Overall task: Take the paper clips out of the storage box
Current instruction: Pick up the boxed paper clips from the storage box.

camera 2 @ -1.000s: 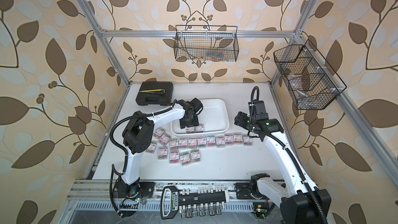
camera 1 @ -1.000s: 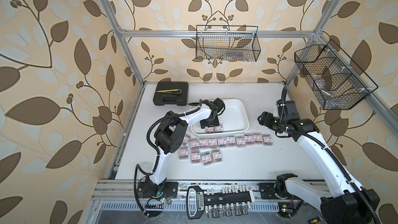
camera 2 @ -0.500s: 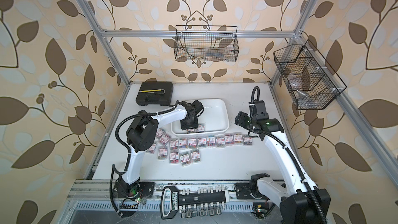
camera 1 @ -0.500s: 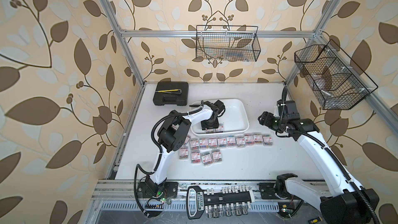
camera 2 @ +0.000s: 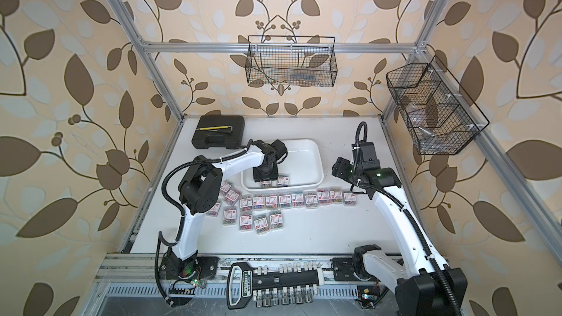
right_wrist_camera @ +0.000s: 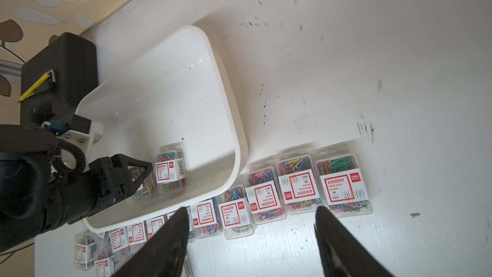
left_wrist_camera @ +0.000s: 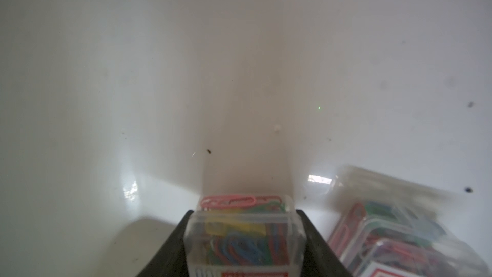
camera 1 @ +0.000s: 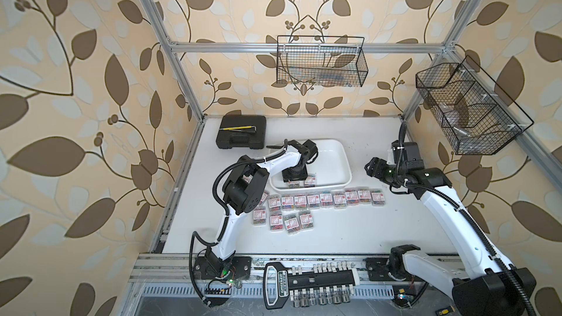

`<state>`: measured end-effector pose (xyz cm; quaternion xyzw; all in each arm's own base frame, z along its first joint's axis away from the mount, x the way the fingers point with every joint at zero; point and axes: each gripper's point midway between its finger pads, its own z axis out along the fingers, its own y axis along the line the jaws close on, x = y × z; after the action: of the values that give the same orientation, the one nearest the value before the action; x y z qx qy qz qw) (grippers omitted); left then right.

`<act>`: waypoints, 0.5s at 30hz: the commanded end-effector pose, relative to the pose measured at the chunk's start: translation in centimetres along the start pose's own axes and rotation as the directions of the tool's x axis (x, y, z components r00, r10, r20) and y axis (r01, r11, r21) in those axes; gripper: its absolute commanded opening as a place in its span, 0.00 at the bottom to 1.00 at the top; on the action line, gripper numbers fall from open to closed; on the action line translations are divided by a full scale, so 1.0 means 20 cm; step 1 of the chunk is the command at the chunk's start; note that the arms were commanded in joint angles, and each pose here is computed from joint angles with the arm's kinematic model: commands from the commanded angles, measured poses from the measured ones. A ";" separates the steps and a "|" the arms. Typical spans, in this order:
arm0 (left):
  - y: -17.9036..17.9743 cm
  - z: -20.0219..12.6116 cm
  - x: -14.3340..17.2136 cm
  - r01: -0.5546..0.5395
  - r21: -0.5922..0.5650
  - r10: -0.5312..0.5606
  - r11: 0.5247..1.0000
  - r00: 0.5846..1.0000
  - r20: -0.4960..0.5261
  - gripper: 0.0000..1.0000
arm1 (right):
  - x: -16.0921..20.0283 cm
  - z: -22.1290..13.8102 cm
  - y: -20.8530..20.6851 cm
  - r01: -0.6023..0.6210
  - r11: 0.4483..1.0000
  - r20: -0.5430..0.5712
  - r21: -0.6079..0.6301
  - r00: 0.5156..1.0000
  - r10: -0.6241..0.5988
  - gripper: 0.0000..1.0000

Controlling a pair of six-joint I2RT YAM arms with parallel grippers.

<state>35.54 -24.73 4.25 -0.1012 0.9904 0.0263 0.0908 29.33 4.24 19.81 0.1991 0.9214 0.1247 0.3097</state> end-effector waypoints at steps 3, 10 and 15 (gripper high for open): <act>0.05 -0.34 -0.07 0.059 0.047 -0.064 0.997 0.993 0.103 0.42 | 0.01 -0.02 -0.03 0.003 1.000 -0.001 0.016 1.000 -0.003 0.75; 0.07 -0.53 0.02 0.112 0.105 -0.128 0.988 0.978 0.167 0.41 | 0.02 -0.01 -0.03 0.000 1.000 -0.003 0.010 1.000 0.000 0.75; 0.04 -0.57 0.14 0.135 0.153 -0.161 0.979 0.972 0.170 0.39 | 0.03 0.00 -0.03 -0.010 1.000 -0.008 0.006 1.000 0.010 0.75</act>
<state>31.69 -25.83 14.22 -0.1379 0.9741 -0.0434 0.1741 29.31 4.08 19.85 0.2016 0.9204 0.1245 0.3112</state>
